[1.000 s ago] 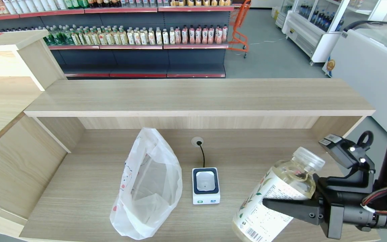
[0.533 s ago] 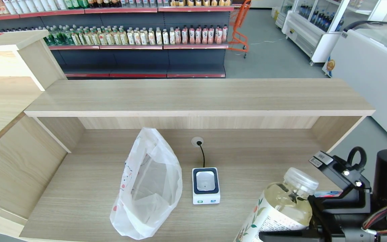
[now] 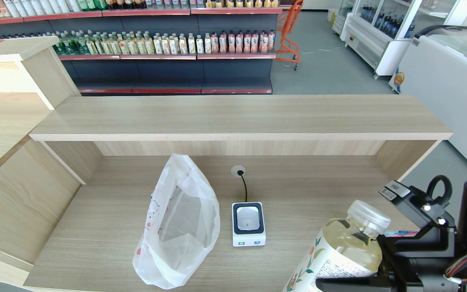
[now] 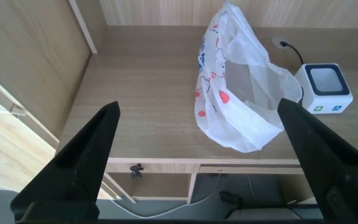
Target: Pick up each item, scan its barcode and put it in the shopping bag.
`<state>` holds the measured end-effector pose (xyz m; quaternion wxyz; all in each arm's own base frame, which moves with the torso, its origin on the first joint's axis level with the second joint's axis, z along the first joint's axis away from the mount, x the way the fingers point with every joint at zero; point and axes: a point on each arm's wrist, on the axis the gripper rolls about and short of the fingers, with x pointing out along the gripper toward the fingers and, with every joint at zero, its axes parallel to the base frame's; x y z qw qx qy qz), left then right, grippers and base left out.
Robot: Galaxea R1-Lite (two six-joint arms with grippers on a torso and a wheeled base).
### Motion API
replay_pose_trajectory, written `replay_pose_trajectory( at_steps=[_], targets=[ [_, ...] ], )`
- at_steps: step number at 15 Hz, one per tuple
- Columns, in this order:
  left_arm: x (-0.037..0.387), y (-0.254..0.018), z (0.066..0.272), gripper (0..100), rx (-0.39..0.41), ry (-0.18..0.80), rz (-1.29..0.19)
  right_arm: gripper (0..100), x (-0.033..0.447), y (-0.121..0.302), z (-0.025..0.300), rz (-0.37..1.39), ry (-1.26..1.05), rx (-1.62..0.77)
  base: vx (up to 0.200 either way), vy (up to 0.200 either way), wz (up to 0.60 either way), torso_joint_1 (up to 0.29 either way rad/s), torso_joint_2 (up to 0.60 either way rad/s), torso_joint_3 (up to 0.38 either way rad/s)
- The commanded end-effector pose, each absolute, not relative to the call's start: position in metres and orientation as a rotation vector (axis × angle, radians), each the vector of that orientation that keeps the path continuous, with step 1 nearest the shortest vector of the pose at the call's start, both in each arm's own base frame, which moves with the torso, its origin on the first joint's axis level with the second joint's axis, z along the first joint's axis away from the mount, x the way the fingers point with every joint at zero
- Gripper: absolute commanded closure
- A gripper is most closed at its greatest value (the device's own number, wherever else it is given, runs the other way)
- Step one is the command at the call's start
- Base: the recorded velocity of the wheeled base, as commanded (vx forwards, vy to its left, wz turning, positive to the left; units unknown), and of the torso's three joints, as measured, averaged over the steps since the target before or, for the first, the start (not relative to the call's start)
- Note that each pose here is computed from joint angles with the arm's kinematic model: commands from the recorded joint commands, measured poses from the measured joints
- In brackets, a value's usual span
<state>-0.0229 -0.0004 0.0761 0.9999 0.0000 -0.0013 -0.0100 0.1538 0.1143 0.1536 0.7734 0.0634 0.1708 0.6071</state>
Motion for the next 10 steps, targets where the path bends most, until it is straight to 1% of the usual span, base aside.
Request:
replay_pose_trajectory(
  at_steps=[1,5,6,7,10],
  targets=[
    [-0.023,0.000,0.076,0,0.000,-0.003,-0.020,100,0.153,0.114,0.154,1.310,0.367,0.136,0.000,0.000,0.00,0.000,0.00,0.000],
    [-0.023,0.000,0.076,0,0.000,-0.003,-0.020,100,0.153,0.113,0.153,1.301,0.360,0.118,0.000,0.000,0.00,0.000,0.00,0.000],
    [-0.023,0.000,0.076,0,0.000,-0.003,-0.020,100,0.157,0.109,0.152,1.270,0.348,0.097,0.000,0.000,0.00,0.000,0.00,0.000],
    [-0.023,0.000,0.076,0,0.000,-0.003,-0.020,100,0.165,0.104,0.148,1.212,0.320,0.046,0.000,0.000,0.00,0.000,0.00,0.000],
    [-0.023,0.000,0.076,0,0.000,-0.003,-0.020,100,0.214,0.074,0.122,1.026,0.242,-0.162,0.000,0.000,0.00,0.000,0.00,0.000]
  ],
)
